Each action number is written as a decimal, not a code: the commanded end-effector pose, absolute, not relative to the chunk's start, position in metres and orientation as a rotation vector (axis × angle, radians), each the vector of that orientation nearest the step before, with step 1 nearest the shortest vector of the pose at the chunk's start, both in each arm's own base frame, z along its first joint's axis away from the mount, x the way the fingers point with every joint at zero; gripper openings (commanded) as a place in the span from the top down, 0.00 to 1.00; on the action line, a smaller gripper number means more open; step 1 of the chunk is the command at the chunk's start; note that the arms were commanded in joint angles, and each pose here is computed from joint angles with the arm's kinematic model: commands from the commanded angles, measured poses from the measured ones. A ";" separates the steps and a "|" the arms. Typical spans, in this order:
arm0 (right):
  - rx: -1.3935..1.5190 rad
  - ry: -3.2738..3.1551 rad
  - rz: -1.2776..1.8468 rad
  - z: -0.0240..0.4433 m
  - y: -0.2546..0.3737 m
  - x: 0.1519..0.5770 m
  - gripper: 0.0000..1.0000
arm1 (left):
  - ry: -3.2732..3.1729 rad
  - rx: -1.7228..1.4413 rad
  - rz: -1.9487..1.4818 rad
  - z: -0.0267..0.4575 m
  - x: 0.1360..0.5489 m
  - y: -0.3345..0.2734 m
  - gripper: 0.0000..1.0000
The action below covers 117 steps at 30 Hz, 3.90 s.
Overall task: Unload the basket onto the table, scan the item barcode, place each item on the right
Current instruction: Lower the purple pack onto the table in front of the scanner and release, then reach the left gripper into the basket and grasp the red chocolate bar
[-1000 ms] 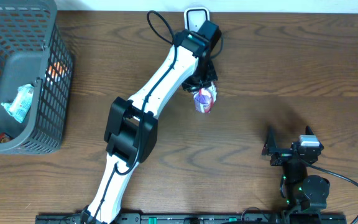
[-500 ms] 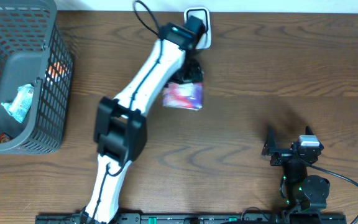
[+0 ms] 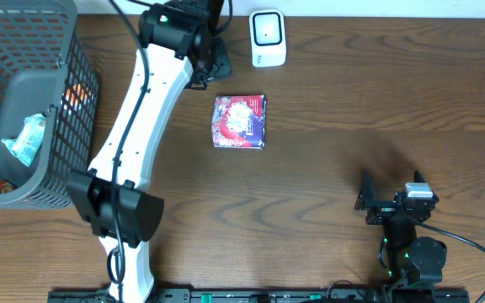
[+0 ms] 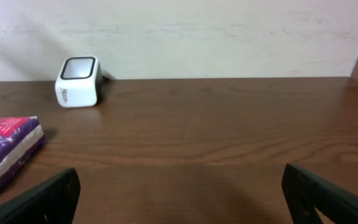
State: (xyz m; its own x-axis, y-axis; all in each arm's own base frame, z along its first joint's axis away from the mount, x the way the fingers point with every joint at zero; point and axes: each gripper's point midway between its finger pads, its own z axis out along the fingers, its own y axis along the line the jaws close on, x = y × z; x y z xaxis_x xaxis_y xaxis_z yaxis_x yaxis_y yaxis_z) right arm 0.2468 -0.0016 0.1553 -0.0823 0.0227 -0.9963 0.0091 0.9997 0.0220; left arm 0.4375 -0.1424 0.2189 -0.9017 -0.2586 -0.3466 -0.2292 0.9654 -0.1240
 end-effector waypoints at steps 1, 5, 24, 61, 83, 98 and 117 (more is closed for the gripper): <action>0.036 1.655 0.022 0.154 -0.002 0.247 0.01 | 2.770 -0.357 0.169 0.182 0.445 -0.113 0.63; 0.036 1.655 0.022 0.154 -0.002 0.247 0.01 | 2.799 -0.370 0.282 0.148 0.453 -0.102 0.91; 0.036 1.655 0.022 0.154 -0.002 0.247 0.01 | 3.103 -0.403 0.164 0.032 0.438 -0.139 0.93; 0.036 1.655 0.022 0.154 -0.002 0.247 0.01 | 3.005 -0.203 -0.330 0.125 0.433 -0.211 0.83; 0.036 1.655 0.022 0.154 -0.002 0.247 0.01 | 2.126 -0.565 -0.303 0.402 0.440 0.008 0.02; 0.036 1.655 0.022 0.154 -0.002 0.247 0.01 | 1.897 -1.040 -0.030 0.409 0.381 0.209 0.02; 0.036 1.655 0.022 0.154 -0.002 0.247 0.01 | 2.335 -1.625 0.343 0.209 0.316 0.272 0.02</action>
